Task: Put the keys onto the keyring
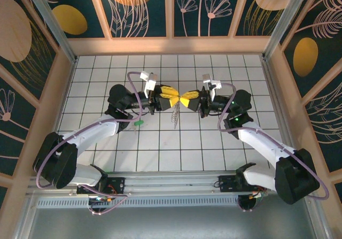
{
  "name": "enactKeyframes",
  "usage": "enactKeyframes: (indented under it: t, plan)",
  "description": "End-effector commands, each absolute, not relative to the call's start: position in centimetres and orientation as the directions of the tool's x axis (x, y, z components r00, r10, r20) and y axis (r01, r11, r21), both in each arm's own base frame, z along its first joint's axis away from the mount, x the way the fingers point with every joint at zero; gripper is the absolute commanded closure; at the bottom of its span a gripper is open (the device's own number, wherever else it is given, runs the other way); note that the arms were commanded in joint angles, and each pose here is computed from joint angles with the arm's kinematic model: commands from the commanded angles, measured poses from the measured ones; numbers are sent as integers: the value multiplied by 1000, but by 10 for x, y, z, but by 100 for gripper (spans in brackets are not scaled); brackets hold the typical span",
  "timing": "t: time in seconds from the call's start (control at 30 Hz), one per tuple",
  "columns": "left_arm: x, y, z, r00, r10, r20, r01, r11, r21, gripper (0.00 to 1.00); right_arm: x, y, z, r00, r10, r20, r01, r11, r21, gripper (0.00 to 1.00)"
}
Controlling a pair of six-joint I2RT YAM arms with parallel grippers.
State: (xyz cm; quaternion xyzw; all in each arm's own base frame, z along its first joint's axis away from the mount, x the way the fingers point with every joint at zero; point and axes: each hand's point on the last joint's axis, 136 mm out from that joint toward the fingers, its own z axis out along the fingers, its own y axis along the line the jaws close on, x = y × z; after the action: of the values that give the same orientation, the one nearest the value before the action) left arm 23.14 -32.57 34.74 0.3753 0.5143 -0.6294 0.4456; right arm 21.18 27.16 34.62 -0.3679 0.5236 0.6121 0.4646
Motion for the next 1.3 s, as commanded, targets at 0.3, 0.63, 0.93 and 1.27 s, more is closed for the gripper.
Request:
enactKeyframes:
  t: [0.3, 0.63, 0.93, 1.27]
  plan:
    - [217, -331, 361, -276, -174, -945, 956, -151, -251, 93, 207, 273, 366, -221, 215, -951, -975, -39, 217, 100]
    - [225, -334, 355, -238, -113, -965, 970, -86, -229, 100, 218, 256, 345, -237, 146, -960, -966, 71, 249, 64]
    - [229, -338, 350, -161, 11, -987, 985, -56, -162, 100, 218, 245, 315, -279, 56, -959, -949, 140, 284, 52]
    - [231, -345, 337, -157, 111, -981, 981, -96, -168, 100, 218, 249, 312, -283, 22, -959, -954, 99, 284, 49]
